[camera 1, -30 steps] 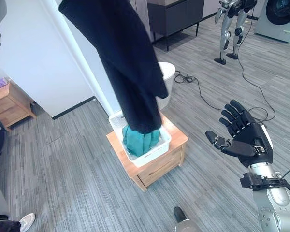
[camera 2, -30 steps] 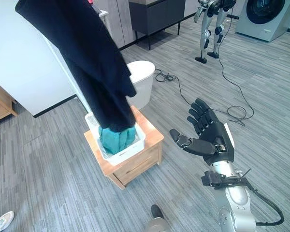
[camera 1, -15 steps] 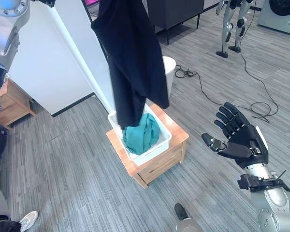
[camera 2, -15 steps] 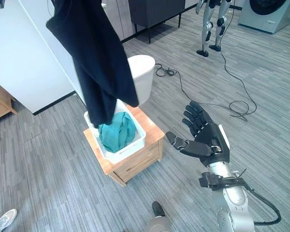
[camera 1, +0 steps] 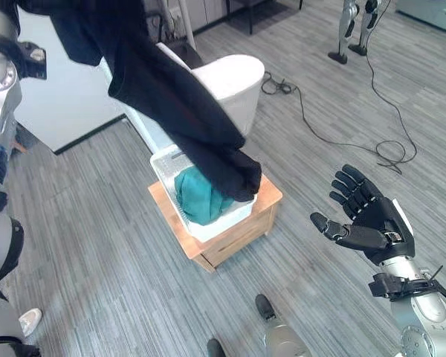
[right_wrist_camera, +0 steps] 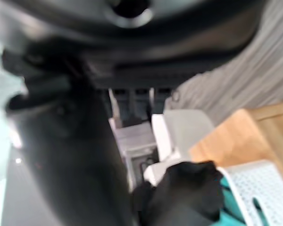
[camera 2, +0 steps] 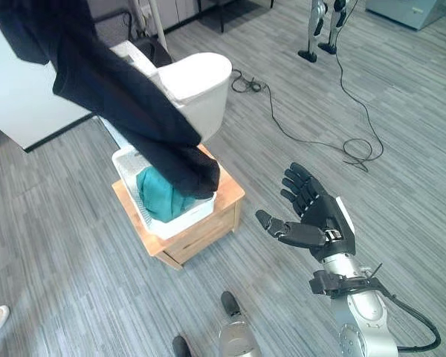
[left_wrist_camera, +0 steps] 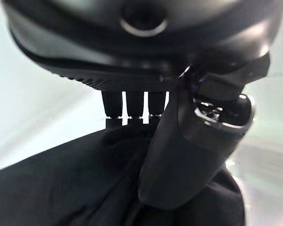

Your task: Pick up bed clothes into laundry basket.

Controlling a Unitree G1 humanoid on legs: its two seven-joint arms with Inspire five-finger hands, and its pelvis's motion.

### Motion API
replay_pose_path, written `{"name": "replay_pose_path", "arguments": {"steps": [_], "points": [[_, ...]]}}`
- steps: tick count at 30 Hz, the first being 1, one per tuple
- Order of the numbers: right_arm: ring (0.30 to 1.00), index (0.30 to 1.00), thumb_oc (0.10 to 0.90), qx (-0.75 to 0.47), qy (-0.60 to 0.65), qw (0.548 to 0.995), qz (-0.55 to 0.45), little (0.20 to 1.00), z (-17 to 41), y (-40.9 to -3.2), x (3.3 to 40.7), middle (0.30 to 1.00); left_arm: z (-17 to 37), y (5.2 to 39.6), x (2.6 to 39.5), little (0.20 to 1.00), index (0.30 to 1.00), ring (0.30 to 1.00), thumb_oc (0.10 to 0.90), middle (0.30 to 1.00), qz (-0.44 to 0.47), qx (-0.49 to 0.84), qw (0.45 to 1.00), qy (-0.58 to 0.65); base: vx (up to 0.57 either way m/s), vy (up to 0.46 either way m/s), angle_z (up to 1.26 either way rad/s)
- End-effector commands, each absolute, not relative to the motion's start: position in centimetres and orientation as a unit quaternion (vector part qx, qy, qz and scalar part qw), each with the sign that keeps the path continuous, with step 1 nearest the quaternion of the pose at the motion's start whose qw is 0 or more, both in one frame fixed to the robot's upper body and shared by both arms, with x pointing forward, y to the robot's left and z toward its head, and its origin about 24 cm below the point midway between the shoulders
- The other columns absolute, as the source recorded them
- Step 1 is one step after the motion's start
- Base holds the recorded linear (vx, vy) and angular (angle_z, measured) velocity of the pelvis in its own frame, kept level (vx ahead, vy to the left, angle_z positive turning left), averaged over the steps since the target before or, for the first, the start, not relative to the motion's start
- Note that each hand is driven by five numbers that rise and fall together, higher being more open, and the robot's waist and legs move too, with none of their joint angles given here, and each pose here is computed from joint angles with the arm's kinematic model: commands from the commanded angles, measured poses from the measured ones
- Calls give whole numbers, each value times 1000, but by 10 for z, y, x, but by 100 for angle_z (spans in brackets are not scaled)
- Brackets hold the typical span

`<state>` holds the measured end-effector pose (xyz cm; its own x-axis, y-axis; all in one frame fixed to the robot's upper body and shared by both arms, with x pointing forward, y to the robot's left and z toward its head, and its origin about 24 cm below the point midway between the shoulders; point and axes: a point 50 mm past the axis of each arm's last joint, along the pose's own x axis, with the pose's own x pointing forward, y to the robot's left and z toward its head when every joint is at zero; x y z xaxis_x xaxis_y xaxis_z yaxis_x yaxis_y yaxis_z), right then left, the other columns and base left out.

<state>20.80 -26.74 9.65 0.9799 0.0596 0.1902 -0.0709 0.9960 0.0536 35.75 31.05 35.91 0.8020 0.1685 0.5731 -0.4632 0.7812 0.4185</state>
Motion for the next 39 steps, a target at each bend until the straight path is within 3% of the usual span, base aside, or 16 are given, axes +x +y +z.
{"name": "replay_pose_path", "arguments": {"steps": [1,13,30,35,36,37,39], "points": [[900,900,800,4,-237,969,64,900,155,-265,213,900,429,325,312,300,300,300,400,300,229,241,856,-397,-8,-7,-13],[900,900,800,3,-239,968,71,900,154,-262,217,900,397,254,329,300,300,300,400,300,68,367,833,-409,-1,-3,-3],[900,900,800,-2,-257,963,78,900,164,-261,217,900,299,278,350,300,300,300,400,300,52,432,862,-259,-15,-1,-1],[900,900,800,-3,-261,961,96,900,168,-254,220,900,298,278,353,300,300,300,400,300,54,420,869,-255,0,0,0],[900,900,800,-11,-254,961,111,900,167,-251,220,900,298,279,354,651,651,651,634,651,54,403,878,-254,0,0,0],[900,900,800,-12,-254,961,111,900,167,-251,220,900,298,279,354,900,900,900,800,900,54,402,878,-254,0,0,0],[900,900,800,-19,-246,963,110,900,165,-253,217,900,302,279,355,900,900,900,800,900,55,384,884,-261,0,0,0]]}}
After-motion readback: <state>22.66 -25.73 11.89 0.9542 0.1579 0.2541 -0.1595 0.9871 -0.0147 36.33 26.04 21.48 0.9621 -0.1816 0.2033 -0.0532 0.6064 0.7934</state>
